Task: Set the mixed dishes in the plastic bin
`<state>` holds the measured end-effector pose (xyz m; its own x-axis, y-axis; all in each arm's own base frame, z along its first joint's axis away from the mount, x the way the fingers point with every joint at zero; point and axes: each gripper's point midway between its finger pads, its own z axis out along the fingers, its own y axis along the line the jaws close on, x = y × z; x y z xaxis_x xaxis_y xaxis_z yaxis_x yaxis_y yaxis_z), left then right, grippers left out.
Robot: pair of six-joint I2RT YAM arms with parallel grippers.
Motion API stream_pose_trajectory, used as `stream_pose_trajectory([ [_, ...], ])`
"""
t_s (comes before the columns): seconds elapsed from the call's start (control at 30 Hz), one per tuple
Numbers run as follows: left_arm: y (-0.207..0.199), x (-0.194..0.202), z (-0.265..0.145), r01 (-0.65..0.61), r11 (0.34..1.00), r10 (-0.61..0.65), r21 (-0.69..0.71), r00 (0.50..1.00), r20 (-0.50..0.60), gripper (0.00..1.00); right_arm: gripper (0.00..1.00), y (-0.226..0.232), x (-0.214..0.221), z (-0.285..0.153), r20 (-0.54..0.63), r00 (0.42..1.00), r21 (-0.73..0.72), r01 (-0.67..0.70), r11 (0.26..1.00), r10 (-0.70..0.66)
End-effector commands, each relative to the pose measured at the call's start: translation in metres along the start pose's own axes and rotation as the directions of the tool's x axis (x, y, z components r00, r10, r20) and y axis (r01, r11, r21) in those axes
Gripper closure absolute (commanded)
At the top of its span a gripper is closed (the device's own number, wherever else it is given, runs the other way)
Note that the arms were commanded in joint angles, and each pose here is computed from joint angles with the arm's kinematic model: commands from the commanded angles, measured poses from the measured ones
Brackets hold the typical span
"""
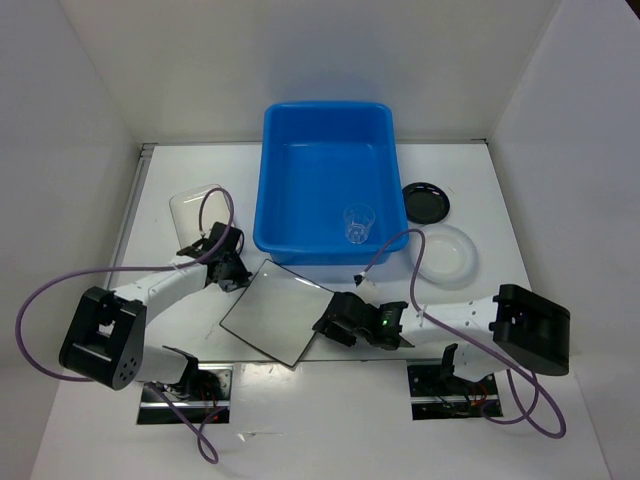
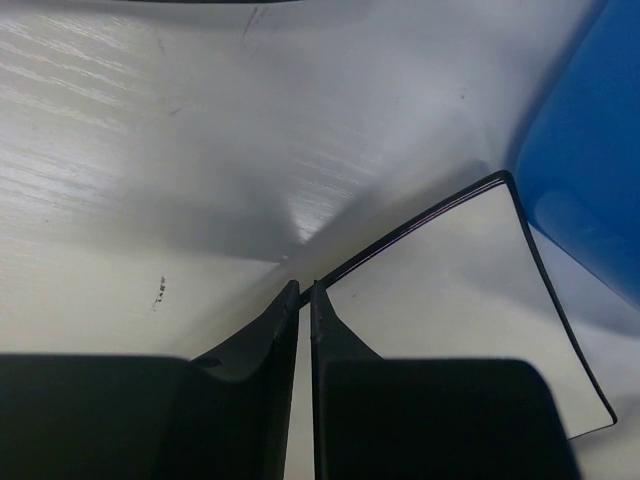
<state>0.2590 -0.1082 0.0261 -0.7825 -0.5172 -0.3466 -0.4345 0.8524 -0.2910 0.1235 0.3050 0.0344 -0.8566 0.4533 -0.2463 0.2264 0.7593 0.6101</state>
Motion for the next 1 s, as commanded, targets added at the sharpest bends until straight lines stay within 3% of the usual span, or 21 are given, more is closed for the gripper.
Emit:
stream_pose_trajectory([
  [0.0,0.03,0.023,0.01,-0.049,0.992,0.04,-0.12,0.996,-0.078,0.88,0.5,0.003,-0.005,0.007,0.049,0.999,-0.01,-0.021,1.0,0.021],
  [0.97,0.031,0.026,0.013,-0.088,0.988,0.076,-0.127,0.992,-0.097,0.95,0.51,0.027,-0.006,0.041,0.098,0.994,-0.021,-0.055,0.998,0.057],
])
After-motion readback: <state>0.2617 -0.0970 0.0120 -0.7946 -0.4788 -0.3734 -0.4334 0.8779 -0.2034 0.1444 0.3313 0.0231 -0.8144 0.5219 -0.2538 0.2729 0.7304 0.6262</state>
